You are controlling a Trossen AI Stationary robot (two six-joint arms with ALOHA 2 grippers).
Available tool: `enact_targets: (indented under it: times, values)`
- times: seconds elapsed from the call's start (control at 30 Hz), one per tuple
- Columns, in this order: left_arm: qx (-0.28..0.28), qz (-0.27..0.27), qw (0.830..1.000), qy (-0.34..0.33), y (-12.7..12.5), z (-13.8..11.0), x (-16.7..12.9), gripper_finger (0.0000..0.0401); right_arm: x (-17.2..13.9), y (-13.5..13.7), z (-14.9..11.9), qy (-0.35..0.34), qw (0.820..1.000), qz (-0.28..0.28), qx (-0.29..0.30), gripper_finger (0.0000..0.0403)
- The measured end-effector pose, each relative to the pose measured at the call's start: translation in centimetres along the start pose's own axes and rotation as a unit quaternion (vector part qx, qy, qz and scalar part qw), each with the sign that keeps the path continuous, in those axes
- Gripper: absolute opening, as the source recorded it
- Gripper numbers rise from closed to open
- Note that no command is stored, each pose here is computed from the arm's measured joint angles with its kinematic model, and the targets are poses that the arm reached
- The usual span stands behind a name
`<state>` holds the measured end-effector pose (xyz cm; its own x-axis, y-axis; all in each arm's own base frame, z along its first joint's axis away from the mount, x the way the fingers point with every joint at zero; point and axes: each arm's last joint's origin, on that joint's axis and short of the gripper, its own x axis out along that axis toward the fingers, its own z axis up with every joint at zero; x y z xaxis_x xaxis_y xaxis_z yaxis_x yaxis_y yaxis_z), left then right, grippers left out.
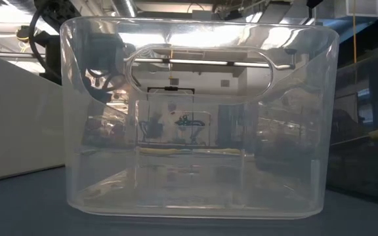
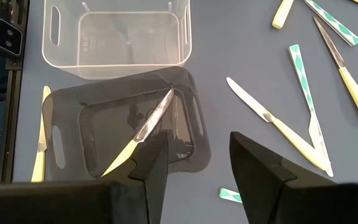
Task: Sort silverware by color (type)
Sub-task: Put the gold table knife into the white bin
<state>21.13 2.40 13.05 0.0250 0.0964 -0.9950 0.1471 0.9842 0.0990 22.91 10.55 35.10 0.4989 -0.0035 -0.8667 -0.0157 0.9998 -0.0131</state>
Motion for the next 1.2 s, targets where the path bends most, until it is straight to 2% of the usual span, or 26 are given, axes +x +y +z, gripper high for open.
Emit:
enact_targets:
  times: [0.27, 0.67, 0.77, 1.03, 1.2]
  values:
    - [0.003, -0.003, 1.0, 0.0, 0.0, 0.0, 0.0, 0.0023, 0.0, 0.0, 0.0, 0.0, 1.0, 0.0, 0.0, 0.0159]
    - [-0.005, -0.002, 1.0, -0.001, 0.3, 0.9, -0.9, 0.002, 0.0, 0.0, 0.0, 0.0, 1.0, 0.0, 0.0, 0.0159]
    - [-0.022, 0.005, 0.999, -0.023, 0.6, 1.7, -1.7, 0.0019, 0.0, 0.0, 0.0, 0.0, 1.0, -0.001, 0.0, 0.0159]
    - [-0.071, -0.022, 0.996, -0.05, 0.8, 2.8, -3.1, 0.0019, 0.0, 0.0, 0.0, 0.001, 1.0, -0.001, -0.001, 0.0159]
    - [-0.106, -0.022, 0.991, -0.073, 1.1, 3.6, -4.2, 0.0019, 0.0, 0.0, -0.1, 0.004, 1.0, -0.002, -0.005, 0.0159]
